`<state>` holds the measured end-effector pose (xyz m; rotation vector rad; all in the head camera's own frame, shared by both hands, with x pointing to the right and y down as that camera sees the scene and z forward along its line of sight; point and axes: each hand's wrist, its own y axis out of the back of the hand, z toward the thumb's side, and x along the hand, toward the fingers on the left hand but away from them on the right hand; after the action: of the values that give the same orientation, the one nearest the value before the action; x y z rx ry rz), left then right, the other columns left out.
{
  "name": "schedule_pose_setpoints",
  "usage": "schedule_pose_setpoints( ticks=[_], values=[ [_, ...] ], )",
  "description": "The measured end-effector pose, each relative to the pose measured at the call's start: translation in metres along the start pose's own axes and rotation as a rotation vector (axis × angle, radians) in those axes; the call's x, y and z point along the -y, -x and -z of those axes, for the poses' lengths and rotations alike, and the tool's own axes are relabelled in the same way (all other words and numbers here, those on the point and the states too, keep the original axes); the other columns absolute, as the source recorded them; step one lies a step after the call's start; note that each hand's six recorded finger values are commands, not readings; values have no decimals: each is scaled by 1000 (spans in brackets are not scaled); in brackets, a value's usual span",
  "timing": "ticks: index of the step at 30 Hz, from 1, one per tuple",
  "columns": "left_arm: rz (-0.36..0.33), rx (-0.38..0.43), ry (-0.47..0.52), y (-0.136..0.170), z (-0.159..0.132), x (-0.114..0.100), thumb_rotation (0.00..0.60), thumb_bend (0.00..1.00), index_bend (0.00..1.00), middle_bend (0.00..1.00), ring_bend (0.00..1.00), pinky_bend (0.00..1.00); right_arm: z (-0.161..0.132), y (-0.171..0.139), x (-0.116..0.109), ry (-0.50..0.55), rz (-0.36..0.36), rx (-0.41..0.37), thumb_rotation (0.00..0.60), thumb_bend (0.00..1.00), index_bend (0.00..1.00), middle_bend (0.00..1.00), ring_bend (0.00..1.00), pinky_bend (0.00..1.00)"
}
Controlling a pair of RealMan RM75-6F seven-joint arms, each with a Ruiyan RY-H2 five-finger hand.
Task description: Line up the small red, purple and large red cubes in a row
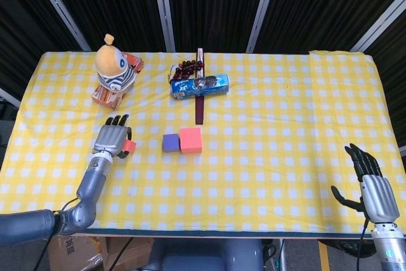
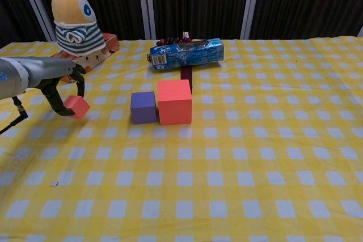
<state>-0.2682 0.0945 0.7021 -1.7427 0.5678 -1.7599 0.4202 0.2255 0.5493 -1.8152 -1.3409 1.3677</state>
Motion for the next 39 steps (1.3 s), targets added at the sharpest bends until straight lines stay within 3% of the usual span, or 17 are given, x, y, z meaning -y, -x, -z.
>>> schedule_pose_setpoints(
  ticks=[14,39],
  values=[
    [45,-127,85,-12,-44,-4,600,340,441,0,0,79,-1,0,0,5,-3,-5,600,365,0,0,0,1],
    [52,-130,148,-23,-86,-2,600,340,441,0,0,79,-3,0,0,17,-3,-18,600,365,0,0,0,1]
  ],
)
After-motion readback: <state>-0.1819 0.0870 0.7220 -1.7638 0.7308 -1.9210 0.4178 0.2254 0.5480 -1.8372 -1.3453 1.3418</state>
